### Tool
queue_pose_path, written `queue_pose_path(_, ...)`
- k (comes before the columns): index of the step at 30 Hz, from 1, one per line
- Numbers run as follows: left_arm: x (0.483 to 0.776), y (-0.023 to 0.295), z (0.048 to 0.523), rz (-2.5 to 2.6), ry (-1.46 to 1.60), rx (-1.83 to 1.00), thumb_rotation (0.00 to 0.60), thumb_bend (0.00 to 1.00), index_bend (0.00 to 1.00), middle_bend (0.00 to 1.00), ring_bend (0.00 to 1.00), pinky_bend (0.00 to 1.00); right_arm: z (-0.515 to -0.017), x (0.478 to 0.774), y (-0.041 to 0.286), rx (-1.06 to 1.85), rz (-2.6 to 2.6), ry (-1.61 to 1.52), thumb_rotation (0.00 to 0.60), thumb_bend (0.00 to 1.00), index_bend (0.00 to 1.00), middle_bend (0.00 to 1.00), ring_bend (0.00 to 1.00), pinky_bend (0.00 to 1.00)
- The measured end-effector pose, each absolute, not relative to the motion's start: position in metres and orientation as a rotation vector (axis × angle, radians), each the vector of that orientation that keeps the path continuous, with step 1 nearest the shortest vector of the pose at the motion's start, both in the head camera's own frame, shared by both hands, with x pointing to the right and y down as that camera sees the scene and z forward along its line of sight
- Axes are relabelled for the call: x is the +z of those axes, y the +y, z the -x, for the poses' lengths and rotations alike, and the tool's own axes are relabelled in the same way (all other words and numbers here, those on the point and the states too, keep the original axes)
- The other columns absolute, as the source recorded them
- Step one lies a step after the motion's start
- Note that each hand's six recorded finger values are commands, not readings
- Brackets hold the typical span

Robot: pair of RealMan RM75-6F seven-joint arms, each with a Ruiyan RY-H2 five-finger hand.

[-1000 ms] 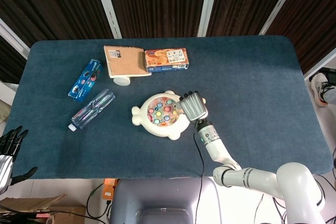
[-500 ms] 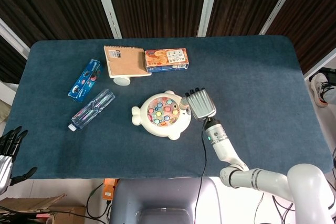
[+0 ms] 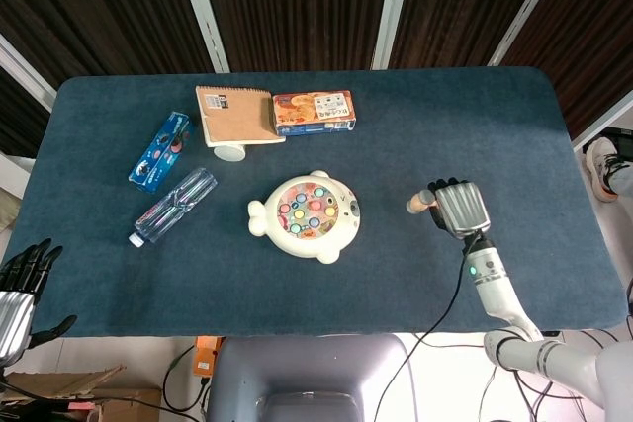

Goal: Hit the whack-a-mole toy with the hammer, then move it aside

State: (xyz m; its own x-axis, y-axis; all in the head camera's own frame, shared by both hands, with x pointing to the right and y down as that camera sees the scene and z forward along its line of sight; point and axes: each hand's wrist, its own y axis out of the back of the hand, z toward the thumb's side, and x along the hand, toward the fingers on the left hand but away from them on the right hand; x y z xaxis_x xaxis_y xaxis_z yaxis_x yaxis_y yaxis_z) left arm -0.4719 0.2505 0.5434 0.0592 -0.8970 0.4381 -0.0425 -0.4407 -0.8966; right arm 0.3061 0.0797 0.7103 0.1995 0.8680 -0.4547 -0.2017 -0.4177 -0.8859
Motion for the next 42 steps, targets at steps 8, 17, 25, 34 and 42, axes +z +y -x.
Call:
queue_pose_path(8, 0.542, 0.250, 0.473, 1.602, 0.972, -1.470, 0.600, 0.13, 0.00, 0.00, 0.00, 0.13, -0.335, 0.736, 0.096, 1.424, 1.519, -0.628, 0.600, 0.58, 0.97, 0.74, 0.62, 0.64)
queue_pose_path(17, 0.541, 0.254, 0.470, 1.615, 0.961, -1.454, 0.600, 0.13, 0.00, 0.00, 0.00, 0.13, -0.332, 0.751, 0.107, 1.423, 1.537, -0.613, 0.600, 0.56, 0.93, 0.74, 0.60, 0.64)
queue_pose_path(25, 0.536, 0.255, 0.472, 1.615, 0.983, -1.439, 0.600, 0.13, 0.00, 0.00, 0.00, 0.13, -0.331, 0.757, 0.110, 1.423, 1.552, -0.614, 0.600, 0.52, 0.74, 0.67, 0.55, 0.60)
queue_pose_path(34, 0.535, 0.255, 0.473, 1.613, 0.984, -1.437, 0.600, 0.13, 0.00, 0.00, 0.00, 0.13, -0.336, 0.759, 0.111, 1.444, 1.570, -0.612, 0.600, 0.50, 0.54, 0.54, 0.46, 0.56)
queue_pose_path(42, 0.536, 0.255, 0.473, 1.606, 0.980, -1.450, 0.600, 0.18, 0.00, 0.00, 0.00, 0.13, -0.337, 0.755, 0.111, 1.437, 1.584, -0.604, 0.600, 0.48, 0.39, 0.46, 0.38, 0.53)
